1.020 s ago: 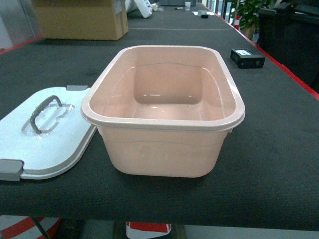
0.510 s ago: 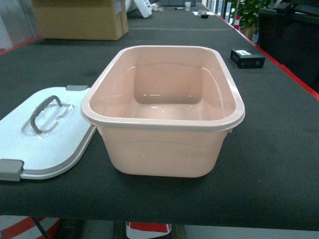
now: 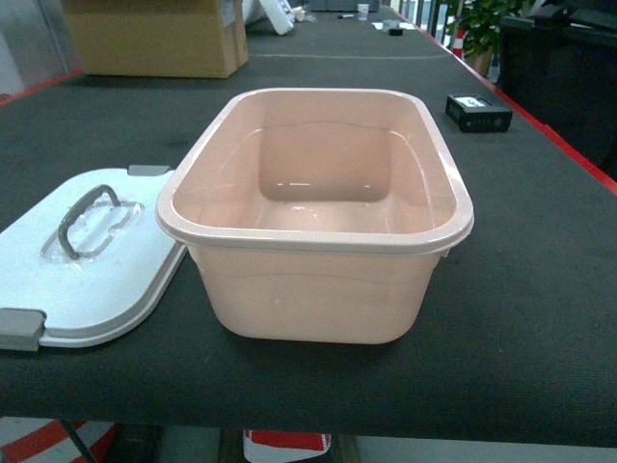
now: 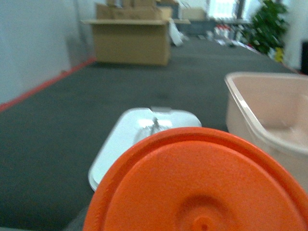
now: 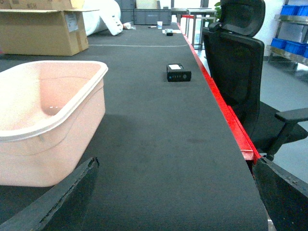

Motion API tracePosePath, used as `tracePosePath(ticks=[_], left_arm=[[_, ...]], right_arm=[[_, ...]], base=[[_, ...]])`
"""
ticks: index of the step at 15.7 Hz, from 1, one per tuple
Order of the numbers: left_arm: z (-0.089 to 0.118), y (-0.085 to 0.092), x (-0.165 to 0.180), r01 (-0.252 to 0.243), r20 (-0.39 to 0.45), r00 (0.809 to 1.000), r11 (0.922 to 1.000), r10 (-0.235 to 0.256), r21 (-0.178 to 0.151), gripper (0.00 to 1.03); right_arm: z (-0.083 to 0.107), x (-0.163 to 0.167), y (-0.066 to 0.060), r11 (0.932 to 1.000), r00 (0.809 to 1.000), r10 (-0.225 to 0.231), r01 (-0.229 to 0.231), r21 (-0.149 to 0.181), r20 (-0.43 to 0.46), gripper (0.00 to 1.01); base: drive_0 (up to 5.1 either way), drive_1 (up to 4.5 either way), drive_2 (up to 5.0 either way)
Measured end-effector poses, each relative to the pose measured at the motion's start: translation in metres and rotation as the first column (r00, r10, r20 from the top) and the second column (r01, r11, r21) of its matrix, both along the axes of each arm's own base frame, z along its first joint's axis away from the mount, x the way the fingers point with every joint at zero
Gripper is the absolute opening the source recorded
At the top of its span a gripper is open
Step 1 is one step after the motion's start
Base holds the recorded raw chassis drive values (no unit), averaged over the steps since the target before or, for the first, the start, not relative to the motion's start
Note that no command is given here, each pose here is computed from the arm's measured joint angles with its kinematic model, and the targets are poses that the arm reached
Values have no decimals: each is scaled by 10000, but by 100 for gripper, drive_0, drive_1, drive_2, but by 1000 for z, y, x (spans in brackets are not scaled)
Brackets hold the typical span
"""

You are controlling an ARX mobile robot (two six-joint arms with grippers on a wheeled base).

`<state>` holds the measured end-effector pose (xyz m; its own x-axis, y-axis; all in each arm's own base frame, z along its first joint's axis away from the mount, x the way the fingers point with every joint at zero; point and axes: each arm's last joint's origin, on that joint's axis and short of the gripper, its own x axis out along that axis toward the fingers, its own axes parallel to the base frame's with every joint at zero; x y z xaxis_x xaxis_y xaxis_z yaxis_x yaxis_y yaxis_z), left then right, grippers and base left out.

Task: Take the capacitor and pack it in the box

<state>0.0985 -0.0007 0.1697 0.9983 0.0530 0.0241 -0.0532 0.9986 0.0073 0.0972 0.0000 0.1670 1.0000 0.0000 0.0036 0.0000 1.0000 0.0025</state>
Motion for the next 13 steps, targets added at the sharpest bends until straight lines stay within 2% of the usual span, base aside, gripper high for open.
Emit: tracePosePath(ticks=[1,2,3,4,5,6,7,8,9,10,12,13], left_arm=[[7,-5,6,-715,524,9960,9973,721,-144,43],[7,-9,15,-1028,380,9939,9946,1033,-142,43],[11,-14,28,-1004,413,9940,9948,1010,-174,43],[25,-21,43,-682,826,9941,9972,705,-299,43],[49,-34,68,66,1612,9869,9990,7,-449,43],[68,-52,102,1056,2009,9753,9928,-922,-569,43],[70,-71,130,1833,1534,9731,9811,-1719,-628,43],[62,-94,156,2422,800,9682,9680,-2369,-649,43],[47,-126,186,3120,-115,9495,9474,-3136,-714,43],[37,-153,207,3534,-522,9324,9323,-3577,-769,43],[29,-182,226,3840,-733,9180,9198,-3896,-801,43],[22,-196,232,4091,-790,9065,9090,-4148,-797,43]], right_arm=[[0,0,0,10000,10000,-4,4,0,-8,98],[0,0,0,10000,10000,-4,4,0,4,98],[0,0,0,10000,10000,-4,4,0,-8,98],[0,0,0,10000,10000,-4,4,4,-11,98],[0,0,0,10000,10000,-4,4,0,4,98],[0,0,0,10000,10000,-4,4,0,-4,98],[0,0,0,10000,10000,-4,4,0,-4,98],[0,0,0,10000,10000,0,0,0,0,98],[0,0,0,10000,10000,-4,4,0,-4,98],[0,0,0,10000,10000,0,0,0,-4,98],[0,0,0,10000,10000,-4,4,0,0,98],[0,0,0,10000,10000,-4,4,0,0,98]], base=[[0,0,0],[0,0,0],[0,0,0],[0,0,0],[0,0,0],[0,0,0],[0,0,0],[0,0,0],[0,0,0],[0,0,0],[0,0,0],[0,0,0]])
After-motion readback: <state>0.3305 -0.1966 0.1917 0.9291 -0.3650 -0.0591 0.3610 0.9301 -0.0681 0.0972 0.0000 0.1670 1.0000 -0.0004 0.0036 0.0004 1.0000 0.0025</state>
